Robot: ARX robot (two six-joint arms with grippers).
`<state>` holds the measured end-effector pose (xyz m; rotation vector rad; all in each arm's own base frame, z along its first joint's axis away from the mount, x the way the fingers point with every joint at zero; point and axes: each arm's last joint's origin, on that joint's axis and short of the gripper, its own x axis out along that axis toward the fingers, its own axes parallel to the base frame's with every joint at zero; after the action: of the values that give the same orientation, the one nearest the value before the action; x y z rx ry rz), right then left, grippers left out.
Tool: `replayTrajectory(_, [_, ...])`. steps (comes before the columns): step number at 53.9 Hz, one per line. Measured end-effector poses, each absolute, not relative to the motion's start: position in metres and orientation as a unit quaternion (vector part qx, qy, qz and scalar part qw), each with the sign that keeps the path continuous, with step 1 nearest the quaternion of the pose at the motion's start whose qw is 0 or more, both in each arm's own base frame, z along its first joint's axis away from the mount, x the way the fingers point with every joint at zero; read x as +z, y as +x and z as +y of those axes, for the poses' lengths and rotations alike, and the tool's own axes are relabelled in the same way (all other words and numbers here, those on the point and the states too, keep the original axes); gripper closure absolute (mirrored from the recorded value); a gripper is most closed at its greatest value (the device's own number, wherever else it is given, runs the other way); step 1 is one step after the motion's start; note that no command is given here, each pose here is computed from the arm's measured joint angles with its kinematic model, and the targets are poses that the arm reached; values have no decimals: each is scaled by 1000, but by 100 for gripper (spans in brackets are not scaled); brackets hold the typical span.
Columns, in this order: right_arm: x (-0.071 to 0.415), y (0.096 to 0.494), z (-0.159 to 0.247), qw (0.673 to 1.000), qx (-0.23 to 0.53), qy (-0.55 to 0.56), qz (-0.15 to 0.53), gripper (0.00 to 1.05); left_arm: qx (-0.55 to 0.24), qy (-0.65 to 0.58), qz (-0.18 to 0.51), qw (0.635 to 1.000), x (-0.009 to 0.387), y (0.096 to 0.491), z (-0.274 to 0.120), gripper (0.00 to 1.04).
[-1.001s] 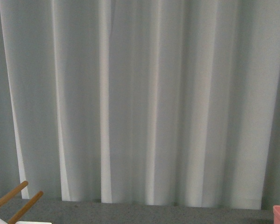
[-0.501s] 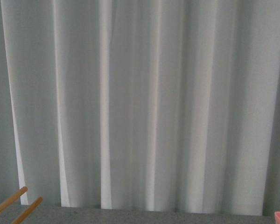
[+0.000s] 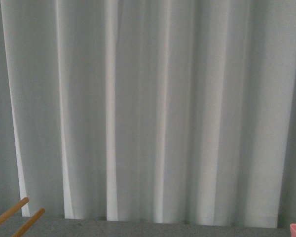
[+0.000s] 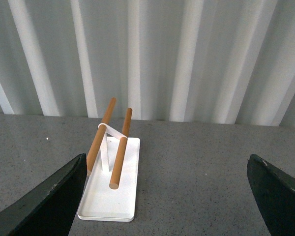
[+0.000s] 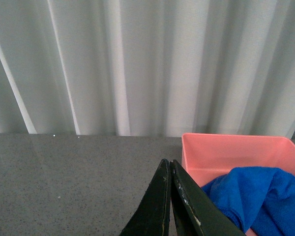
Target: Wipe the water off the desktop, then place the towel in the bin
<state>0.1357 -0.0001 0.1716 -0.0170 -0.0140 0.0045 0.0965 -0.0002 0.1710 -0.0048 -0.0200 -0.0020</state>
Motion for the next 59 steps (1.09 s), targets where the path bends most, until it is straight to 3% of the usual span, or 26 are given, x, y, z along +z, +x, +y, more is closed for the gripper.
replayTrajectory(59, [170,98,0,1000,0,-5,-4,101,-1,-2,-10,1000,171,96,0,7])
